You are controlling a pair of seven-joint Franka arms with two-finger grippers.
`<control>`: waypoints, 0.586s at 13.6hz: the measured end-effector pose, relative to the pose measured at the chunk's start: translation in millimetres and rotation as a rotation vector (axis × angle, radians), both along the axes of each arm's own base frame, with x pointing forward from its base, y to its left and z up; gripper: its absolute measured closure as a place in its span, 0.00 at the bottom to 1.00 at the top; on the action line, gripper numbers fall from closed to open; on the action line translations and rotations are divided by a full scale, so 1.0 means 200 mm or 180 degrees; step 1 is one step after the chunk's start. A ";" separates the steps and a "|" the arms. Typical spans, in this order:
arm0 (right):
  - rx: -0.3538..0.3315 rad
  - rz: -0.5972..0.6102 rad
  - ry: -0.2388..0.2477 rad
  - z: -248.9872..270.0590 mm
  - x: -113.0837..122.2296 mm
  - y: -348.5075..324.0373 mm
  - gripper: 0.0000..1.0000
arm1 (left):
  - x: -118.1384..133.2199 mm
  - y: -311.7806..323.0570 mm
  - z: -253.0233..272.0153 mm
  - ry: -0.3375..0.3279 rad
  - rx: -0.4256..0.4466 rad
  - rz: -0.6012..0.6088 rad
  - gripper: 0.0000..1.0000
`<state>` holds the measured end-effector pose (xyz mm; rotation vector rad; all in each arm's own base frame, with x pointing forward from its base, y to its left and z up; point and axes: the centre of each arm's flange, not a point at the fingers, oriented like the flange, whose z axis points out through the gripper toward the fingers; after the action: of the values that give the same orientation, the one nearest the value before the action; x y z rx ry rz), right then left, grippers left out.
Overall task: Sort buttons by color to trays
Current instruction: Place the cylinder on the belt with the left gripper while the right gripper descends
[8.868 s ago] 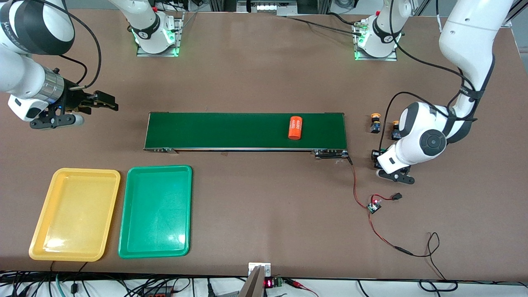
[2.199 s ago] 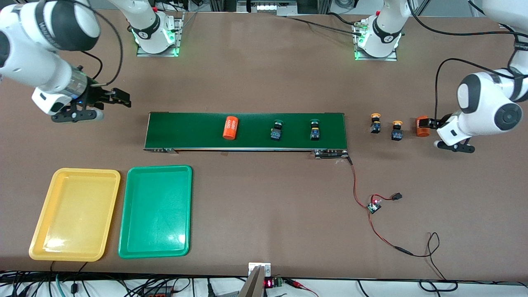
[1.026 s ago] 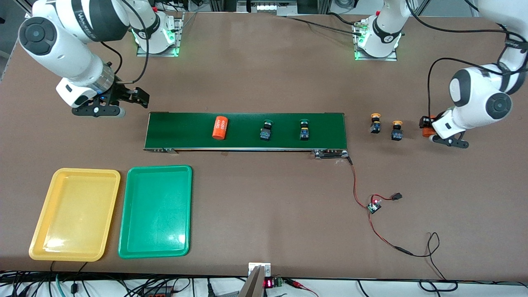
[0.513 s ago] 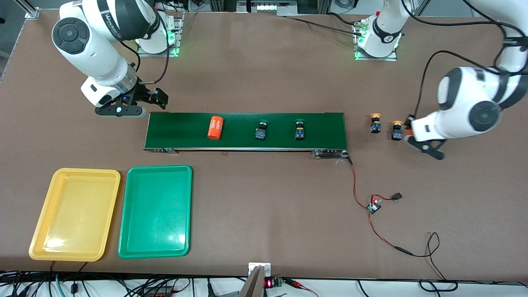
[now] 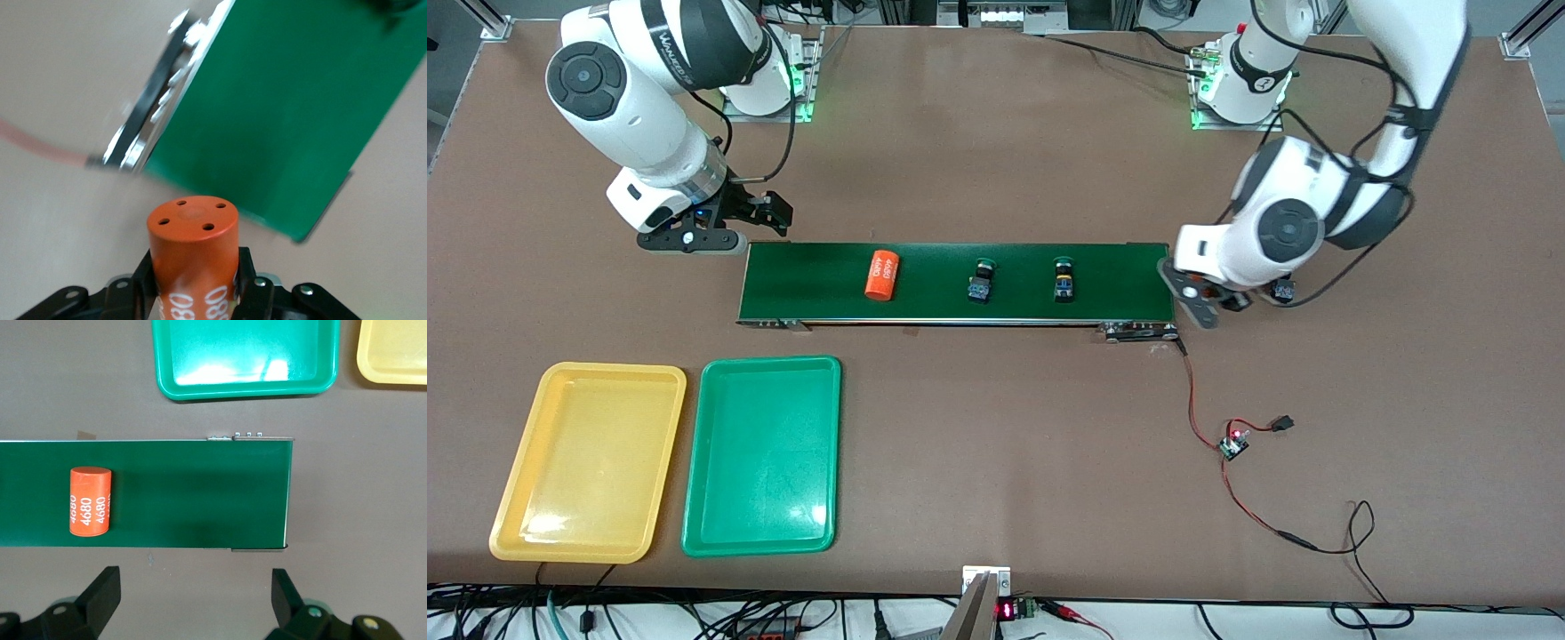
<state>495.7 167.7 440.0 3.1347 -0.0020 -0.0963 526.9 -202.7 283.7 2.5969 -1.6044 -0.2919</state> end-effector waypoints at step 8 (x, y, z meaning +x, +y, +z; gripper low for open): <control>0.0006 0.0001 -0.0018 0.00 0.01 0.00 0.00 | -0.04 -0.27 -0.18 -0.0170 -0.0401 -0.0900 0.50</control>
<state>496.8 168.2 439.4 3.1370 -0.0014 -0.0873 519.7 -257.0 248.6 2.3039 -1.9416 -0.1327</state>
